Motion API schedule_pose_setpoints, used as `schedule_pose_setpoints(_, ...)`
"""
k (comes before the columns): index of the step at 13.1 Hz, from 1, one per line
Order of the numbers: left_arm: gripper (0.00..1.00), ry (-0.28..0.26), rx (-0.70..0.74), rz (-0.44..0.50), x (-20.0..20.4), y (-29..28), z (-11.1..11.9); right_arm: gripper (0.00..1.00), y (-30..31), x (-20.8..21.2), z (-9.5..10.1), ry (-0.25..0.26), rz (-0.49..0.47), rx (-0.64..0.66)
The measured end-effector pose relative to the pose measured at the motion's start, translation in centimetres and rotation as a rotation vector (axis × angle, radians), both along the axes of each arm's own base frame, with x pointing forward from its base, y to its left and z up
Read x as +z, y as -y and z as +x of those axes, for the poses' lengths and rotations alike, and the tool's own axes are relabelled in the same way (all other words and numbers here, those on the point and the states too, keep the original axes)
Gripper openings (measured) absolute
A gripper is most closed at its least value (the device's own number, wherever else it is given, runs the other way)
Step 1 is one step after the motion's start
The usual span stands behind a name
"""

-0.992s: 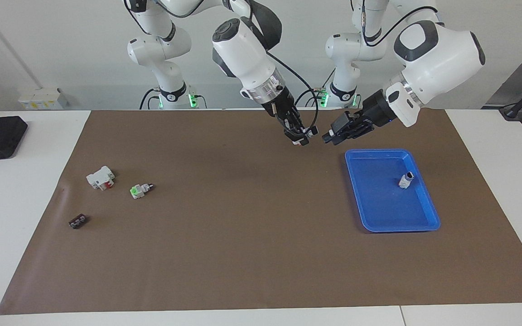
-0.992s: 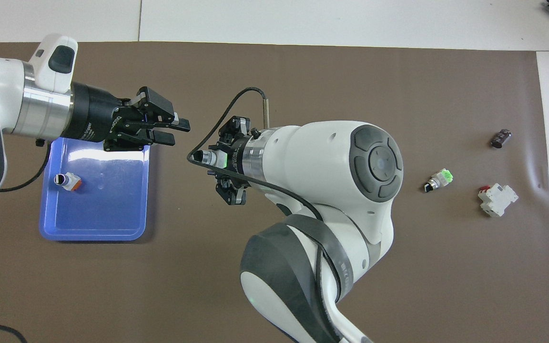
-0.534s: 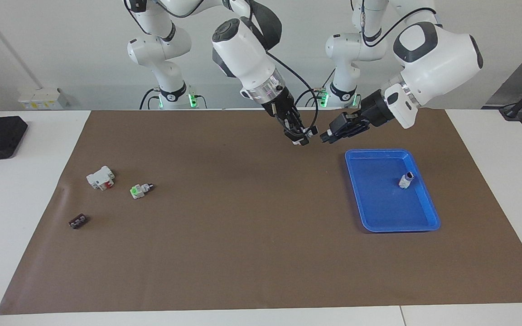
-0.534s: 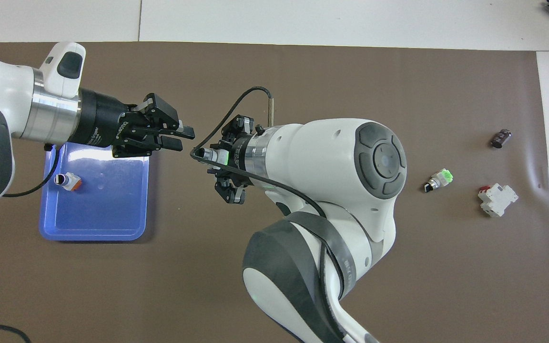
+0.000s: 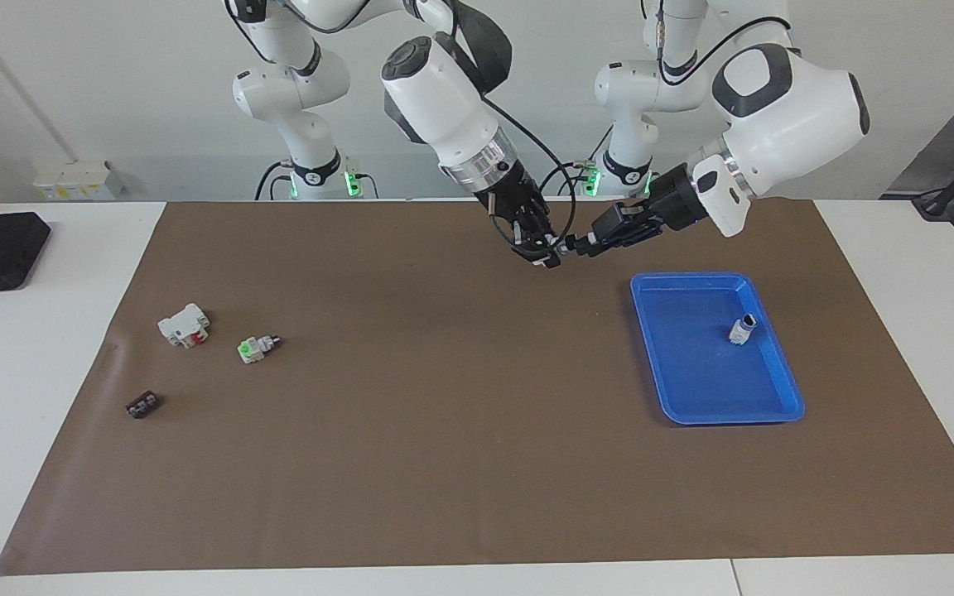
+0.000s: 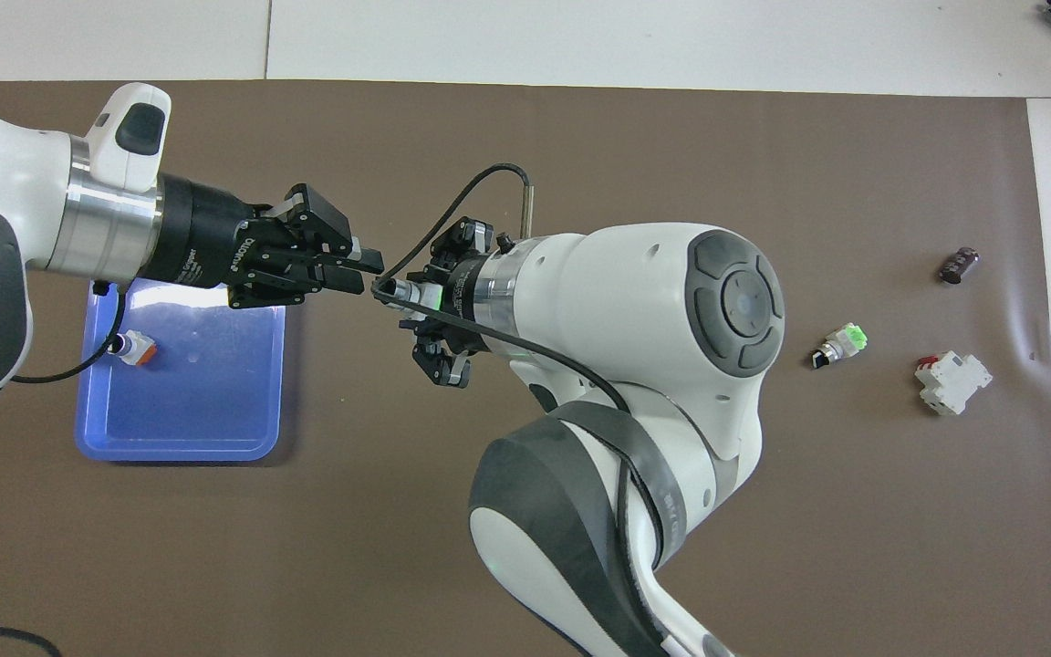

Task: Turn and place switch with both arms
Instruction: 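Close the left gripper on the switch held by the right gripper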

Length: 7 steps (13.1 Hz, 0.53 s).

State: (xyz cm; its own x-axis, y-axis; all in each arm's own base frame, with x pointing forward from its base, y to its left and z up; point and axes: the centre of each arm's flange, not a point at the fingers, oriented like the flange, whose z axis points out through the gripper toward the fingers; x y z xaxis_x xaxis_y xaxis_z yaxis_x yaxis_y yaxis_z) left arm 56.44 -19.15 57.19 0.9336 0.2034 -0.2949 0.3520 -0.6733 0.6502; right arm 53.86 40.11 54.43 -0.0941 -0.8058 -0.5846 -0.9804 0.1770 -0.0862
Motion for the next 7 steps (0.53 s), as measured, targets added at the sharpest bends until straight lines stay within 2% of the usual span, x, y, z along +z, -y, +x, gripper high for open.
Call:
schedule_pose_setpoints(5,0.24,-0.002,-0.016,0.0,-0.1,1.04,-0.36,0.42,0.03,0.03,0.01,0.0,0.0,0.0)
schedule_pose_setpoints(6,0.15,-0.005,-0.014,0.001,-0.28,0.93,-0.34,0.42,0.14,0.11,0.07,0.002,0.001,-0.003)
schedule_pose_setpoints(7,0.15,-0.006,-0.014,0.001,-0.31,0.95,-0.36,0.42,0.11,0.09,0.04,0.001,0.0,-0.002)
